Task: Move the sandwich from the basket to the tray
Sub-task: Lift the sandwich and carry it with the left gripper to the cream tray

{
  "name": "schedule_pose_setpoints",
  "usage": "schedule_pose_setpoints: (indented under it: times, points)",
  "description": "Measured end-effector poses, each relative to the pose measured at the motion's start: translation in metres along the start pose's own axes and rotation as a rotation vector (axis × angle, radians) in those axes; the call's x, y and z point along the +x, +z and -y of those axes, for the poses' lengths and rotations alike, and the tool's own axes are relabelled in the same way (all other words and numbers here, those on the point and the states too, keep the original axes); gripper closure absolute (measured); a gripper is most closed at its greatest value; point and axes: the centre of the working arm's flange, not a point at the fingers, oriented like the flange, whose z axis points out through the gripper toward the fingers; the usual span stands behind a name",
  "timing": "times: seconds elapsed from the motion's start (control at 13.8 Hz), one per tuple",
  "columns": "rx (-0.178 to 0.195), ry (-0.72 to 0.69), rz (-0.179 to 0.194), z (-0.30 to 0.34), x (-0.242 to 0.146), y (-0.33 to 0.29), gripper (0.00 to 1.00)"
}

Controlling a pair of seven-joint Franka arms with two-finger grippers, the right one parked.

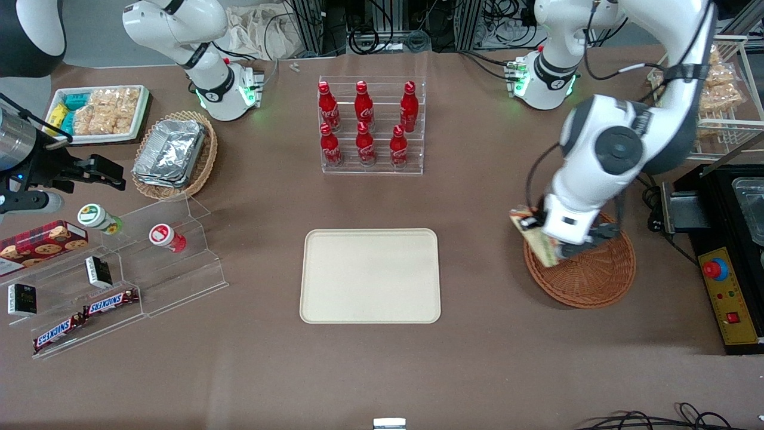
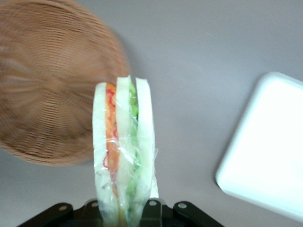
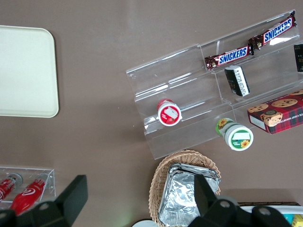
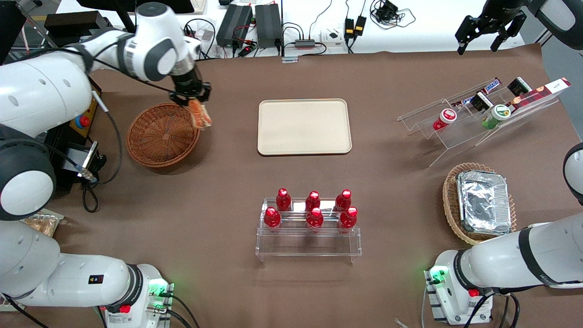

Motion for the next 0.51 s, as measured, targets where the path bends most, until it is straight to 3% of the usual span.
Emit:
schedule_pose_setpoints:
  times: [0.22, 0.36, 0.51]
  points:
    - [-0.054, 0.145, 0.034, -0.069, -0.028, 0.028, 0.82]
    - [-0.101, 0.207, -0.004, -0.098, -0.032, 0.055, 0.82]
    - [-0.113, 0.279, -0.063, -0.117, -0.030, 0.083, 0.82]
